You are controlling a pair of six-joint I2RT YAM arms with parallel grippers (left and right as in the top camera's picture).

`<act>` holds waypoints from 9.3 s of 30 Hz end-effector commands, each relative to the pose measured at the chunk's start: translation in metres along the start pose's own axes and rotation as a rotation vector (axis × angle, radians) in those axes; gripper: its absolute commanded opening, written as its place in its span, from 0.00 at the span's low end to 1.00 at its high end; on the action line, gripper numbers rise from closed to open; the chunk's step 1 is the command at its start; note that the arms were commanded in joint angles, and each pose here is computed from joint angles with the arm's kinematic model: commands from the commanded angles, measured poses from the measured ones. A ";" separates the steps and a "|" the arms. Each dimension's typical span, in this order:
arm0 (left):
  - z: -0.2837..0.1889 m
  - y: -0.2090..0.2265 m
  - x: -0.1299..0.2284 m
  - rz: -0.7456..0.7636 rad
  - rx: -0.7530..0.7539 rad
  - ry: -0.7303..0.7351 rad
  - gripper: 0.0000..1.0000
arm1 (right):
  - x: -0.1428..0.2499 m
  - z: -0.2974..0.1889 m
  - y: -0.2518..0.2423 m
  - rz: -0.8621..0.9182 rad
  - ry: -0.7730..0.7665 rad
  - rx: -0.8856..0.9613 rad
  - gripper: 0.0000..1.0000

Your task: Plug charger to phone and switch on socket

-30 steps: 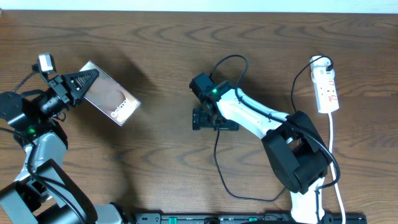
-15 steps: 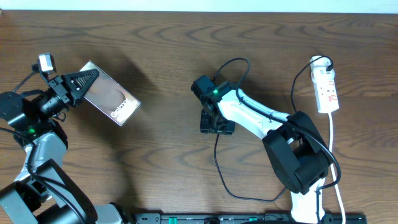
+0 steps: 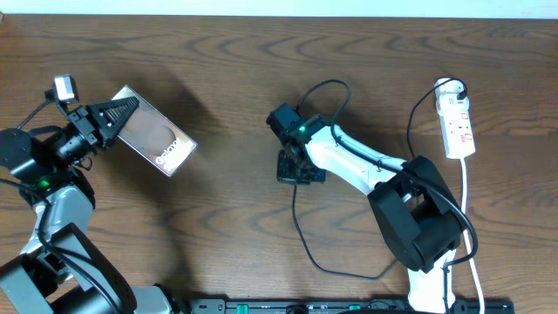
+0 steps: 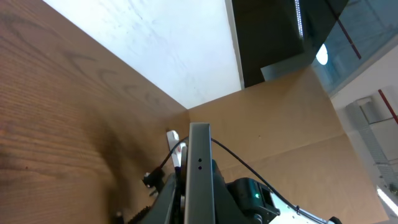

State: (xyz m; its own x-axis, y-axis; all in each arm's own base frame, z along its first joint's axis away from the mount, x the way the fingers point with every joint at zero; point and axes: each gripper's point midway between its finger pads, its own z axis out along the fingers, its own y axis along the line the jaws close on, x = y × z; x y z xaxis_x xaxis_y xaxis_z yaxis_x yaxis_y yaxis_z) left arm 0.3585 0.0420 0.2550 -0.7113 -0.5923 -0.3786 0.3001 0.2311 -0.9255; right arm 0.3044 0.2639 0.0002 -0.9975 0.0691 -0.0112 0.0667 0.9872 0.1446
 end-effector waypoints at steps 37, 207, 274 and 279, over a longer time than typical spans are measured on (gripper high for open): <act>0.001 -0.008 0.003 0.034 0.008 0.025 0.07 | 0.077 -0.122 0.171 -1.036 0.024 -1.301 0.01; 0.026 0.000 0.037 0.163 0.049 0.110 0.07 | 0.037 -0.147 0.196 -0.981 -0.154 -1.320 0.99; -0.060 0.198 0.121 -0.475 -0.645 -0.238 0.08 | -0.023 -0.198 0.036 -0.389 -0.356 -0.474 0.99; -0.063 0.203 0.129 -0.497 -0.680 -0.225 0.08 | -0.022 -0.198 0.036 -0.391 -0.355 -0.475 0.99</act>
State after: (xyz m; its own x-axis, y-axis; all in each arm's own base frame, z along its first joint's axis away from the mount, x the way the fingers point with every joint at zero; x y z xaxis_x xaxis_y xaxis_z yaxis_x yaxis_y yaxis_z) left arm 0.2868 0.0564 0.0175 -0.4936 -0.8684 0.0469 -0.5097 0.2453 -0.8246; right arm 0.3252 0.2687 0.1932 -0.8919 -0.1413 -0.4296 -0.3631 0.7900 0.4941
